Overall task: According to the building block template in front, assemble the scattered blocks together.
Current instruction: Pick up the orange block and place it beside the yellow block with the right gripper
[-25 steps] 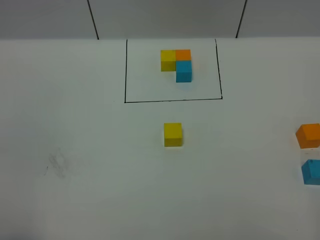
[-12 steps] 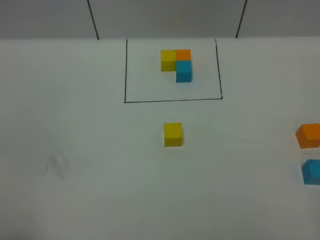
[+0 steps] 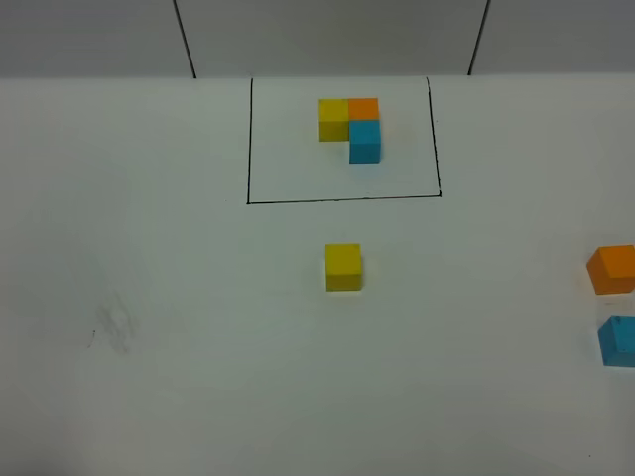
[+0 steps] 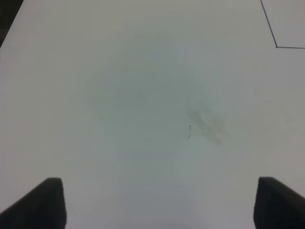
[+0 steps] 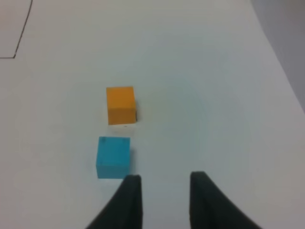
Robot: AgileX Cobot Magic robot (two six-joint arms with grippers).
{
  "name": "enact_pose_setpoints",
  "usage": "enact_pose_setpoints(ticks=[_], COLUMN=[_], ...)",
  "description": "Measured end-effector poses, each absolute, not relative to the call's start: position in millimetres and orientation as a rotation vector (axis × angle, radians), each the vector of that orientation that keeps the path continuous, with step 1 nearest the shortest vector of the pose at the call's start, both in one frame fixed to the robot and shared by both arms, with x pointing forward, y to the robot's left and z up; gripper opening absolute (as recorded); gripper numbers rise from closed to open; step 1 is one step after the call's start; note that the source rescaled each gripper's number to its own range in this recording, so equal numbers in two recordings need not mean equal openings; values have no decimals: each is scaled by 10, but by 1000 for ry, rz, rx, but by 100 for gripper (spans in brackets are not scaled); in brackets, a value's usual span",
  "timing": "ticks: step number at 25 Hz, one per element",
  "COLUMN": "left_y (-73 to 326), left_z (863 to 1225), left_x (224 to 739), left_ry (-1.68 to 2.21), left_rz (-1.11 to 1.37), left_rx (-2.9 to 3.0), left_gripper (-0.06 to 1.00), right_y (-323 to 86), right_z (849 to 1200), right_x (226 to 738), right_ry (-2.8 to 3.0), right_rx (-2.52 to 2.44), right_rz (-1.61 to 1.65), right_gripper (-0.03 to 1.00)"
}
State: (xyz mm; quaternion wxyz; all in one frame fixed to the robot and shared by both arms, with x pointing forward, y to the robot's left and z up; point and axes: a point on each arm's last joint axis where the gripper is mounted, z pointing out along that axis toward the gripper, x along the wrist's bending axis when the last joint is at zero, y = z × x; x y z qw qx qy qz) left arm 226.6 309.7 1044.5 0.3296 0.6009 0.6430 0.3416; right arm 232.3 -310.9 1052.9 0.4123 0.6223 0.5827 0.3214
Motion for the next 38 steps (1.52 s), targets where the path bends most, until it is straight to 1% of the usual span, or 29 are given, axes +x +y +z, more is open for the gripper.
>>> enact_pose_setpoints(ticks=[3,6,8,9,14,16,19,23,26,30,38], left_y=[3097,3097,3097,3097,3096,3096,3096,3096,3096,3096,3096], left_z=[10445,10445,10446,10447,10449,10449,10449,10449,10449,10449,10449], left_x=[2266,2266,2267,2268,2268,2268,2269,2269,2269,2269,2269], left_ry=[1682,1681,1680,1680,1678,1678,1678,1678,1678,1678,1678], left_rz=[894,894,895,896,897,897,897,897,897,897,897], left_rx=[1572,1571,1571,1570,1569,1569,1568,1568,1568,1568,1568], left_gripper=[69,69,69,69,69,69,69,69,69,69,69], right_y=[-3108,-3104,-3102,-3102,-3100,-3099,-3112,-3133,-3129,-3154,-3183], right_z=[10586,10708,10762,10776,10750,10693,10574,10388,10253,10055,9591], right_x=[2427,2674,2923,3056,3742,4028,4405,4827,5067,5245,5428], right_ry=[1463,1485,1539,1572,1714,1762,1825,1905,1949,1963,2084], right_rx=[1621,1687,1733,1756,1846,1881,1906,1916,1895,1920,1954], right_rz=[809,789,734,701,546,489,397,278,256,264,202], right_gripper=[6,19,31,39,86,95,99,100,100,100,97])
